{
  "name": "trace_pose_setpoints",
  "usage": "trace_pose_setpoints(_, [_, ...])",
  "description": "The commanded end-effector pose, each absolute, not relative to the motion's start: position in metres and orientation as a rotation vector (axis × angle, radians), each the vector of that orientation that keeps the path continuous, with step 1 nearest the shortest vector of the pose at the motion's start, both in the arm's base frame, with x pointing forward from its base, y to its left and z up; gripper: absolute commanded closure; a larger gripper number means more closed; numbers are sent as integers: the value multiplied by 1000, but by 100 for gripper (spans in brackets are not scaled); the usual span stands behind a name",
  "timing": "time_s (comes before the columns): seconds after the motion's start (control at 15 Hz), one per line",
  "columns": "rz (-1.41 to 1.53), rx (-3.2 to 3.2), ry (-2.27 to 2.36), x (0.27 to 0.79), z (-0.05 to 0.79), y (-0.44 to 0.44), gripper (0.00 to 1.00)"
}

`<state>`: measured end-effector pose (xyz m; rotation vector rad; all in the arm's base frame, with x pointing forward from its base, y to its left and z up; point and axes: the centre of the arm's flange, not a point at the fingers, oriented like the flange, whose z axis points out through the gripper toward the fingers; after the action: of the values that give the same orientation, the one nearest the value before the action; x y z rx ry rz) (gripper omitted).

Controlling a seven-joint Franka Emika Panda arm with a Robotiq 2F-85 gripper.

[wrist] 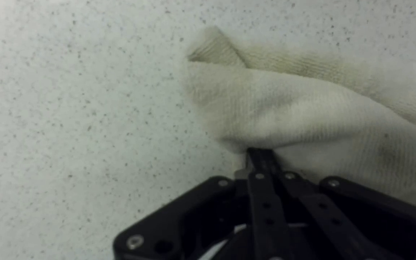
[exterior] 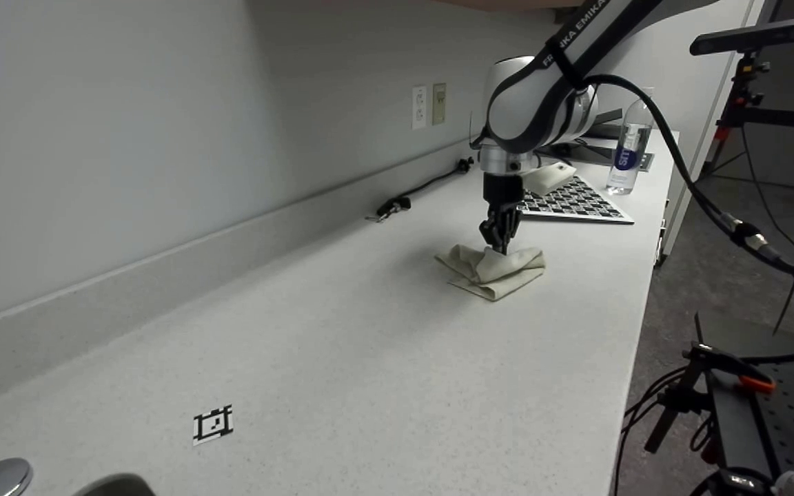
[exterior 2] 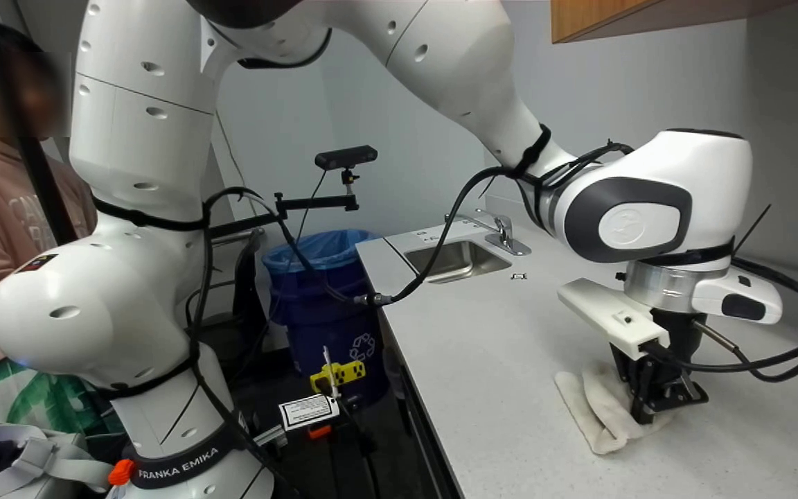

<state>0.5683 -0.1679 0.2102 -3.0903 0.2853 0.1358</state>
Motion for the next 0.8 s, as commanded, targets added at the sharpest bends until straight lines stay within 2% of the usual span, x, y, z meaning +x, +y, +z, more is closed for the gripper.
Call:
trace_pose_setpoints(0.0, [145, -3050, 314, 581, 192, -172, 100])
trace_pose_setpoints(0.73, [245, -3117, 83, 584, 166, -120, 100])
